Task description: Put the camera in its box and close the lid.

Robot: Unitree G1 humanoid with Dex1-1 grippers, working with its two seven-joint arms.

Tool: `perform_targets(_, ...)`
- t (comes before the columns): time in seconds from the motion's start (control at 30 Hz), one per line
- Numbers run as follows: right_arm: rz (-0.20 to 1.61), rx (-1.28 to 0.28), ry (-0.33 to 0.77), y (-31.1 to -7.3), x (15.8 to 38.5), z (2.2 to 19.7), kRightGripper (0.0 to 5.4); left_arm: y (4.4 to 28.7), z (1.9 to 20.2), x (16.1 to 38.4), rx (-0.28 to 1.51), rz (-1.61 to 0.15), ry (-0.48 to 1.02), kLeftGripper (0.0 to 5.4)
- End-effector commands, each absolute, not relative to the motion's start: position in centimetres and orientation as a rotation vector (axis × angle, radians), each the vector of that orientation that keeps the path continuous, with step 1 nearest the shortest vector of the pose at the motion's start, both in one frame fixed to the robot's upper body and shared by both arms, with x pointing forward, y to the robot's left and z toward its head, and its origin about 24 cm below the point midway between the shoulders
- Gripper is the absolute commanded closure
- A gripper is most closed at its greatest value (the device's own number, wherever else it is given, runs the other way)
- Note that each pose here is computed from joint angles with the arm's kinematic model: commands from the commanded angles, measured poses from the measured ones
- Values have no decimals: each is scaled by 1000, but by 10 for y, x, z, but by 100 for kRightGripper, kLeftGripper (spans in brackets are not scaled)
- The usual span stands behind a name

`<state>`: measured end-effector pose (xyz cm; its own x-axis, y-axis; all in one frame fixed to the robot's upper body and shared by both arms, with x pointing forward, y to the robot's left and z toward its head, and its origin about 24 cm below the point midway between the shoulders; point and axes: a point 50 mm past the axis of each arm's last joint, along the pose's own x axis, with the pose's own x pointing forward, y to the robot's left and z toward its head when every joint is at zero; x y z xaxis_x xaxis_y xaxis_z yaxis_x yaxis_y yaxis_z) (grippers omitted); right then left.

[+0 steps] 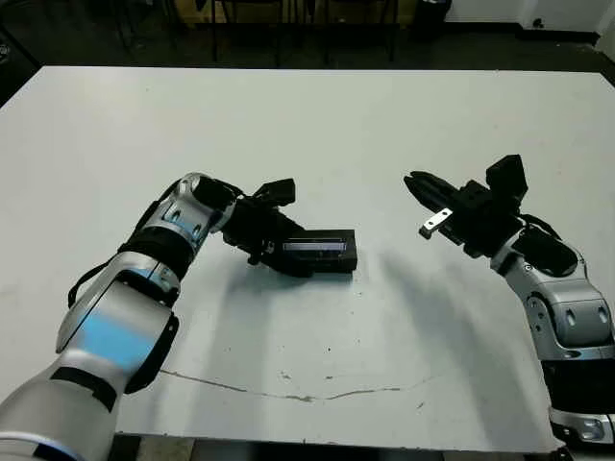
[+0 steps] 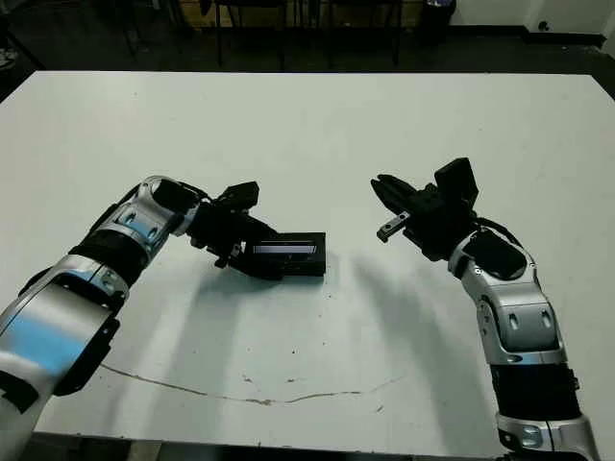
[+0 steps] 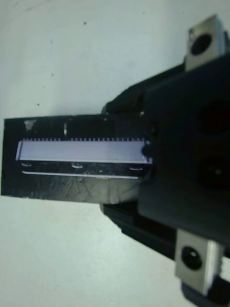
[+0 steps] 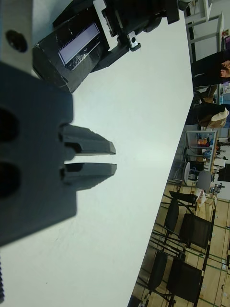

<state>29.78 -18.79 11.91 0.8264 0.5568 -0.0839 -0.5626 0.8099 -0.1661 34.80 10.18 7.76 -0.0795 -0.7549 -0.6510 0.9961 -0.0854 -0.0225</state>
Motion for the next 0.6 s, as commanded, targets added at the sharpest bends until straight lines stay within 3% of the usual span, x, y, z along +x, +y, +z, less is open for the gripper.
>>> perform_targets(0.03, 600, -189, 59, -190, 297, 116, 540, 77, 51, 329, 610, -1709, 686, 264)
perform_targets(0.2, 599, -194, 62, -190, 296, 116, 540, 89, 48, 329, 607, -1678, 679, 264)
perform_targets(0.6, 599, -188, 63, -189, 295, 117, 540, 123, 37, 327, 567, -1575, 629, 49)
